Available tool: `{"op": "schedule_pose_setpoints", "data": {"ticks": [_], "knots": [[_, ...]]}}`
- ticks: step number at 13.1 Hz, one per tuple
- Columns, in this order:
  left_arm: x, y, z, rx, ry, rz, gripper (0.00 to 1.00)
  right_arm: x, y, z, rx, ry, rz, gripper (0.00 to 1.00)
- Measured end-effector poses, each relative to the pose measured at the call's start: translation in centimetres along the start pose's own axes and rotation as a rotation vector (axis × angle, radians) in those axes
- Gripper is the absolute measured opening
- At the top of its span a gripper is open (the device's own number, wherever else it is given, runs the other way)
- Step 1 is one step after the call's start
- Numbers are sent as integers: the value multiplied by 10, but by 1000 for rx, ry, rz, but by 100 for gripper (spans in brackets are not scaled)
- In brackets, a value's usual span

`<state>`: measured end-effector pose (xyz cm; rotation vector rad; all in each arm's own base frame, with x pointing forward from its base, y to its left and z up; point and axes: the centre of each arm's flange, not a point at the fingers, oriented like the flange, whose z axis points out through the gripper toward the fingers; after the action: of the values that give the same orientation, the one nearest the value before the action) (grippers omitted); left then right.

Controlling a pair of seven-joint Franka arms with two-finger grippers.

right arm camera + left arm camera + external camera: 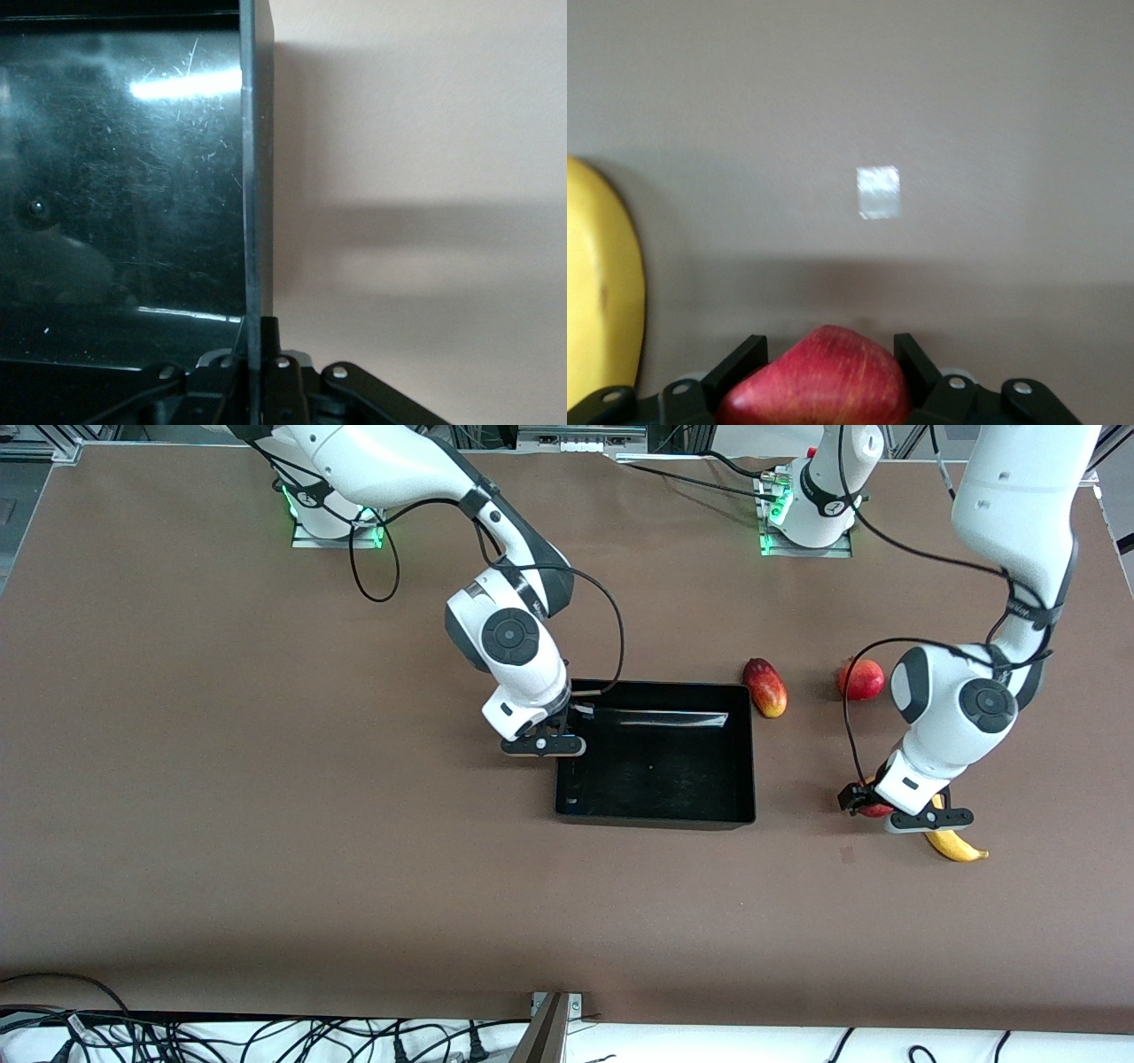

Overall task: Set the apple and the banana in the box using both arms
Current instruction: 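Drag the box toward the fruits with the right gripper while the left lifts, then release the box and withdraw the right gripper while the left carries the apple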

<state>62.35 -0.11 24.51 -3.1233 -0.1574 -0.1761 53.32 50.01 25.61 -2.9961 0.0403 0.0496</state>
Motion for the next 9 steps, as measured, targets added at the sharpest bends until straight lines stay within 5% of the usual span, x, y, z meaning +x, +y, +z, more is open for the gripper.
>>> {"op": "schedule_pose_setpoints", "data": {"ticks": [4, 9], "knots": [[-15, 54, -118, 15, -168, -68, 66, 2, 4, 17, -11, -3, 4, 9], [-46, 162, -140, 19, -204, -159, 66, 24, 7, -21, -6, 66, 3, 62]]}}
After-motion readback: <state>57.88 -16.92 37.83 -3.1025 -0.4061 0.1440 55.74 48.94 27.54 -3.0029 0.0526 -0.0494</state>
